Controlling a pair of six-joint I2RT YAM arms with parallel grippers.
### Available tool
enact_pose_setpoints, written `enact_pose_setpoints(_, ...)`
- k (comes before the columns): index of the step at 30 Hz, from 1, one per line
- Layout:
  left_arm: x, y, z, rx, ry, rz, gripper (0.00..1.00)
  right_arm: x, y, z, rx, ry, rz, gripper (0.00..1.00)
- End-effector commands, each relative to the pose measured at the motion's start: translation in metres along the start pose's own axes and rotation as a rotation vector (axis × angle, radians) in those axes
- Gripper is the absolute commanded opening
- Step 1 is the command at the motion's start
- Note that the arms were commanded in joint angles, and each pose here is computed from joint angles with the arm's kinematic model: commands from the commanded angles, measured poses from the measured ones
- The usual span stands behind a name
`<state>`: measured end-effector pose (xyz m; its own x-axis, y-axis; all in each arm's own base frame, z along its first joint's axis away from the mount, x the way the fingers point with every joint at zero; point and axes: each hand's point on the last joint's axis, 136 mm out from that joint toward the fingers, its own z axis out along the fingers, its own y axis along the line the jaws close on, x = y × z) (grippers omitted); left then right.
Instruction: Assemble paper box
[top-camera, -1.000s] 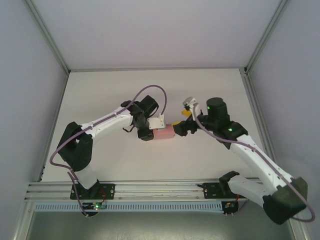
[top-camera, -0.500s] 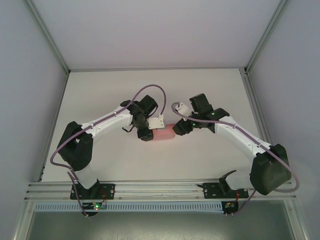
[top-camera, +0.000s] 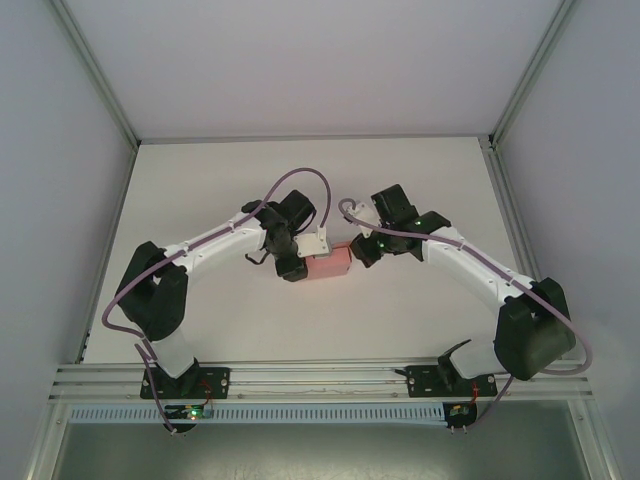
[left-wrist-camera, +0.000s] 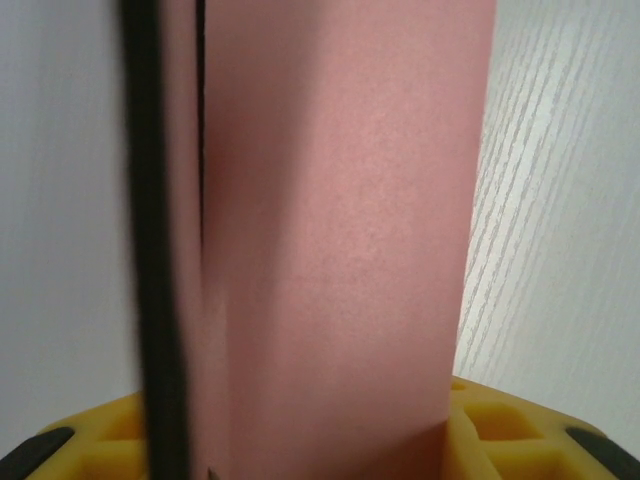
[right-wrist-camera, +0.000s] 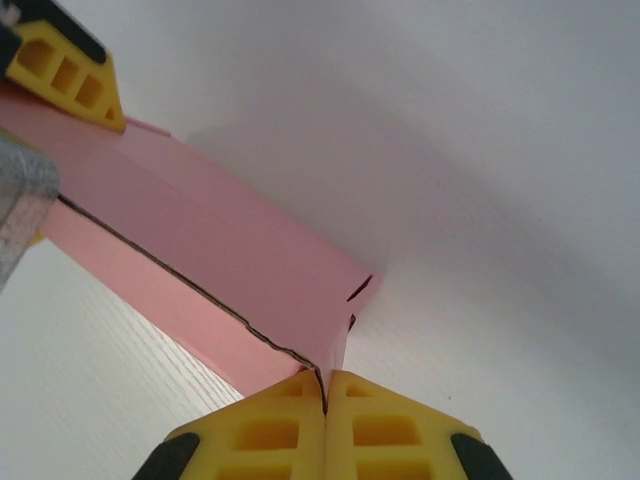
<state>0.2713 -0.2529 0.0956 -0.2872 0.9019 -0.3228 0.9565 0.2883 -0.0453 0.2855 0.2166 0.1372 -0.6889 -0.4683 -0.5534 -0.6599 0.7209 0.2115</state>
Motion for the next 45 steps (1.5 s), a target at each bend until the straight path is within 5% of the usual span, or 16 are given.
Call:
enact_pose_setpoints(1,-0.012,0.014,0.008,-0.03,-0.051,-0.04,0.31,-0.02,0.012,0.002,-0.017,-0.065,0.123,0.0)
enact_pose_setpoints(9,-0.011,0.018,0.015,-0.034,-0.033,-0.07,0.32,-0.022,0.009,0.004,-0.006,-0.103,0.378,0.0)
enact_pose_setpoints(20,-0.01,0.019,0.021,-0.032,-0.026,-0.071,0.33,0.023,-0.025,0.036,0.235,-0.14,0.079,0.0)
enact_pose_setpoints(24,-0.015,0.021,0.017,-0.023,-0.049,-0.099,0.41,0.023,-0.027,0.039,0.261,-0.169,0.09,0.0)
enact_pose_setpoints(30,-0.028,0.02,-0.003,-0.023,-0.105,-0.124,0.67,0.017,-0.031,0.032,0.354,-0.156,0.155,0.0)
enact_pose_setpoints(32,-0.032,0.02,-0.013,-0.037,-0.13,-0.138,1.0,0.018,-0.033,0.032,0.372,-0.147,0.184,0.0)
enact_pose_setpoints(45,-0.005,0.019,-0.069,-0.219,-0.185,-0.403,0.97,0.011,-0.026,0.024,0.416,-0.139,0.194,0.0)
